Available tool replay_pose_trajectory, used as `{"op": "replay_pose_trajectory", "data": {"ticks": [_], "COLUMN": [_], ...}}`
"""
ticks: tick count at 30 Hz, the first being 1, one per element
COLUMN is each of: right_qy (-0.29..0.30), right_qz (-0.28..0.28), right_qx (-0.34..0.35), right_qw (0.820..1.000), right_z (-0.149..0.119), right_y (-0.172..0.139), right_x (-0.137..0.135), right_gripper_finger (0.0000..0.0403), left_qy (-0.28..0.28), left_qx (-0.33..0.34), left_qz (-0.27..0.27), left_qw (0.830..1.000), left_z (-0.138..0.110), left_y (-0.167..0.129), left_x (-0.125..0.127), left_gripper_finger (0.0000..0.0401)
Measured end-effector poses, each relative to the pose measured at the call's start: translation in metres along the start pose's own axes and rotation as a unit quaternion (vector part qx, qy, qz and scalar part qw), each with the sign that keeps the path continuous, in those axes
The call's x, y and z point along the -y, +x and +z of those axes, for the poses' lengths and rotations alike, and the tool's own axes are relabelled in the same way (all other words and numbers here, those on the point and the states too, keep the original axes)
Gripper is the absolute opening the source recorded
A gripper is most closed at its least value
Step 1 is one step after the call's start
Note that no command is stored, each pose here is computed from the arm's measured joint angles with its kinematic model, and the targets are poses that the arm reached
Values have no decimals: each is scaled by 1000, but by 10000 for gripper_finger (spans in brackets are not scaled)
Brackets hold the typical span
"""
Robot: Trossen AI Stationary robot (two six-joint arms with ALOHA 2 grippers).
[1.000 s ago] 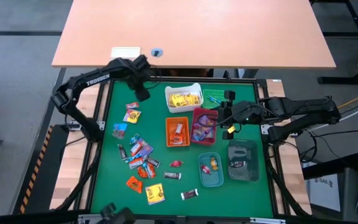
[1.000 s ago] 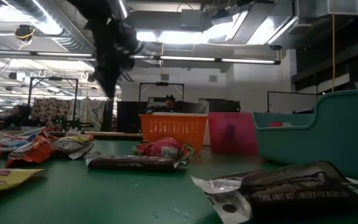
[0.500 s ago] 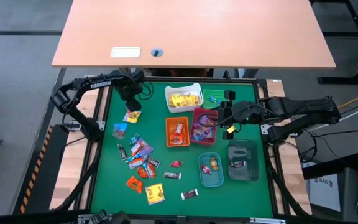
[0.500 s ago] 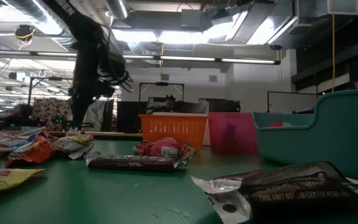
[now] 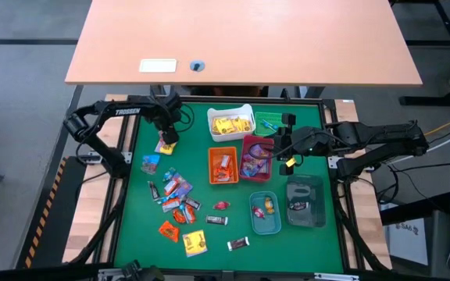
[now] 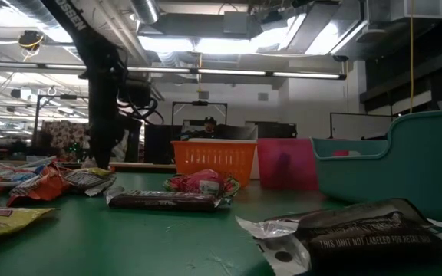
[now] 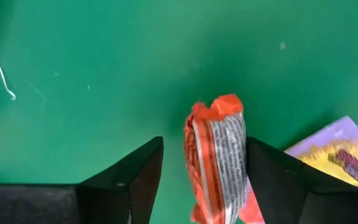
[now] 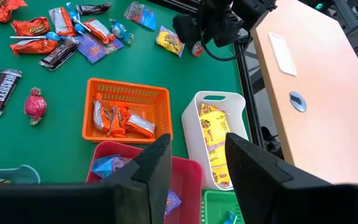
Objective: Sort candy
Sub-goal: Put the orange chocolate into the orange basket
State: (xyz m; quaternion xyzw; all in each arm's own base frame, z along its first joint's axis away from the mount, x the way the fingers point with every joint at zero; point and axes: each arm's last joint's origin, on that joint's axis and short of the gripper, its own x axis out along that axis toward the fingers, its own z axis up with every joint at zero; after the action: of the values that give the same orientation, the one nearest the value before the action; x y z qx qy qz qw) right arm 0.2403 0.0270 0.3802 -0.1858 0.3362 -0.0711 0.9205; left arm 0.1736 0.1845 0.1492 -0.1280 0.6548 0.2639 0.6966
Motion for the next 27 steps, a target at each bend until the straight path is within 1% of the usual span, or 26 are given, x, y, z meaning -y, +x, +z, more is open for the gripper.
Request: {"op": "replay_pose_trajectory", "data": {"ticks": [5, 9, 13, 17, 21, 27], "right_qy": [0, 0, 0, 0, 16, 22], "right_qz": [0, 0, 0, 0, 0, 14], "right_qx": [0, 0, 0, 0, -1, 1], "right_qw": [1000, 1000, 1000, 1000, 1000, 1000], "right_z": [0, 0, 0, 0, 0, 0], "right_y": [0, 0, 0, 0, 0, 0], "right_x": [0, 0, 0, 0, 0, -1], "right_gripper_finger": [150, 150, 150, 150, 150, 150], "left_qy": [0, -1, -13, -9, 0, 21], "left_qx": [-2, -6, -5, -2, 1, 17], "left_qz": [0, -5, -5, -3, -12, -20], "left_qw": [1000, 1000, 1000, 1000, 1000, 999], "left_z": [-3, -6, -6, -4, -1, 13], "left_y": [3, 6, 6, 5, 3, -12], "left_x": [1, 3, 3, 6, 10, 18], "left_gripper_finger": [186, 152, 116, 85, 70, 67]}}
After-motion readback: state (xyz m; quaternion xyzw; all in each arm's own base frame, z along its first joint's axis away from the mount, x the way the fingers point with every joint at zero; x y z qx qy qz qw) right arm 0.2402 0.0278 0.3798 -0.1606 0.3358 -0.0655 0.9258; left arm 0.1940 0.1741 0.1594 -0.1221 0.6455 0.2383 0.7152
